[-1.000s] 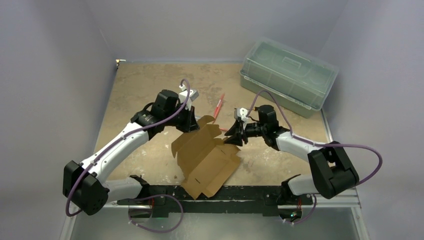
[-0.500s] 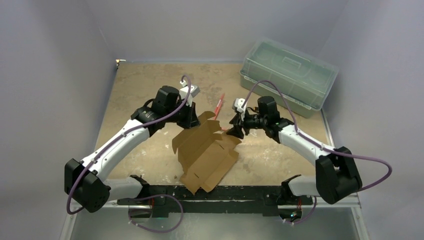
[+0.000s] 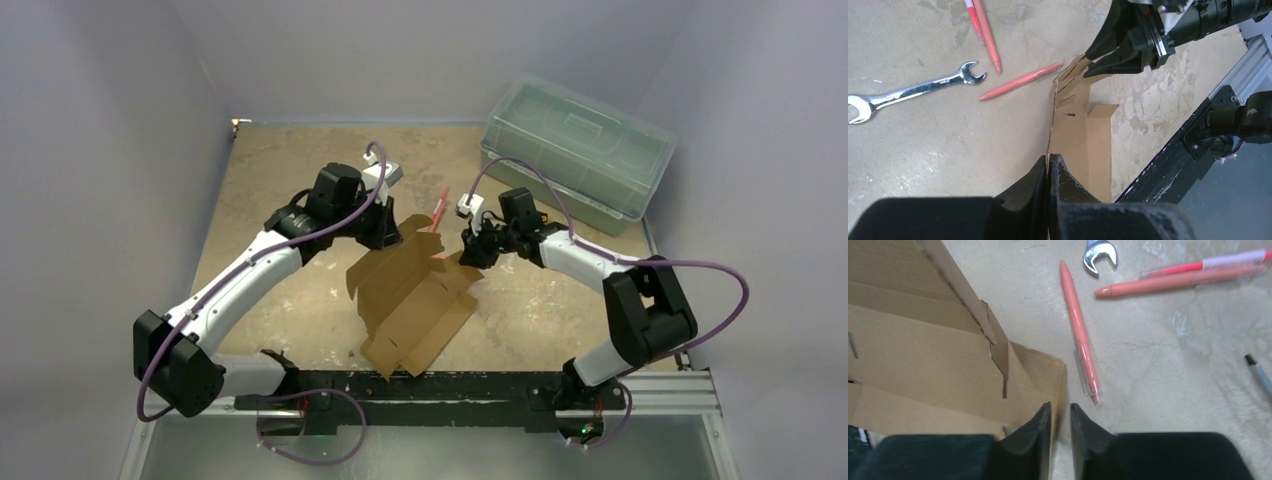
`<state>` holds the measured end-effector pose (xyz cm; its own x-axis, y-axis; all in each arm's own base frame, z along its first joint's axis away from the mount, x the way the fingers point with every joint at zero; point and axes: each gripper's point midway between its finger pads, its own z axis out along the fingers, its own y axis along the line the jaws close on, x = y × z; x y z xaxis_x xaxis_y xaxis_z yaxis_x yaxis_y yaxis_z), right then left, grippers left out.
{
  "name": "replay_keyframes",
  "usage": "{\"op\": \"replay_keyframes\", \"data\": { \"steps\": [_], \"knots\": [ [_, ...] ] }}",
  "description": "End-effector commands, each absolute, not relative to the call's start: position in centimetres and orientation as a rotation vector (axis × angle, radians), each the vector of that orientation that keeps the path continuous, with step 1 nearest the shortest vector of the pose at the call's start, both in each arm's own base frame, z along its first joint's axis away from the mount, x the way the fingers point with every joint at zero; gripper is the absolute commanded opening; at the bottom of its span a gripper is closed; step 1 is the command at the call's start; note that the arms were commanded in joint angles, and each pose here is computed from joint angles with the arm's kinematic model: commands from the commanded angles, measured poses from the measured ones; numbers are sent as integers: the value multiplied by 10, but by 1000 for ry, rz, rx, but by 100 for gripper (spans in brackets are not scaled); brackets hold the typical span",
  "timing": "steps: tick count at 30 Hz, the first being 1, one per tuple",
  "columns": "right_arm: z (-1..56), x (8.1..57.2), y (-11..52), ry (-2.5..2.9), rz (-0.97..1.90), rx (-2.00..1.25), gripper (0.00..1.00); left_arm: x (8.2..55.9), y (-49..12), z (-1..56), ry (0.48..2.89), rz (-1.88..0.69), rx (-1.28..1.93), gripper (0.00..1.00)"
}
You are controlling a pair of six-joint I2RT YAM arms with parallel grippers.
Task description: Fold the paper box
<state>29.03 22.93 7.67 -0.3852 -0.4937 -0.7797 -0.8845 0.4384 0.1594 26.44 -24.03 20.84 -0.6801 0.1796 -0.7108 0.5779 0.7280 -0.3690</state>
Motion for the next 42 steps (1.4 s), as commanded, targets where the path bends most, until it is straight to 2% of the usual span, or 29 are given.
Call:
{"op": "replay_keyframes", "data": {
  "steps": [1, 2, 3, 8, 16, 28, 35, 42],
  "knots": [
    [95, 309, 237, 2014, 738, -1102, 10, 277, -243, 223, 2204, -735, 601, 0],
    [95, 309, 238, 2015, 742, -1099, 2, 280, -243, 223, 2202, -722, 598, 0],
    [96, 310, 239, 2007, 742, -1094, 0, 283, -243, 223, 2199, -712, 595, 0],
    [120, 319, 245, 1894, 745, -997, 0, 303, -245, 232, 2157, -660, 579, 0],
    [172, 330, 220, 1563, 577, -716, 0, 330, -256, 235, 2083, -633, 585, 0],
    [181, 329, 225, 1432, 632, -640, 0, 368, -251, 257, 1912, -473, 599, 0],
    [173, 327, 227, 1451, 661, -629, 0, 372, -251, 284, 1827, -451, 633, 0],
    [155, 346, 218, 1552, 587, -568, 0, 359, -260, 301, 1770, -479, 734, 0]
  ]
}}
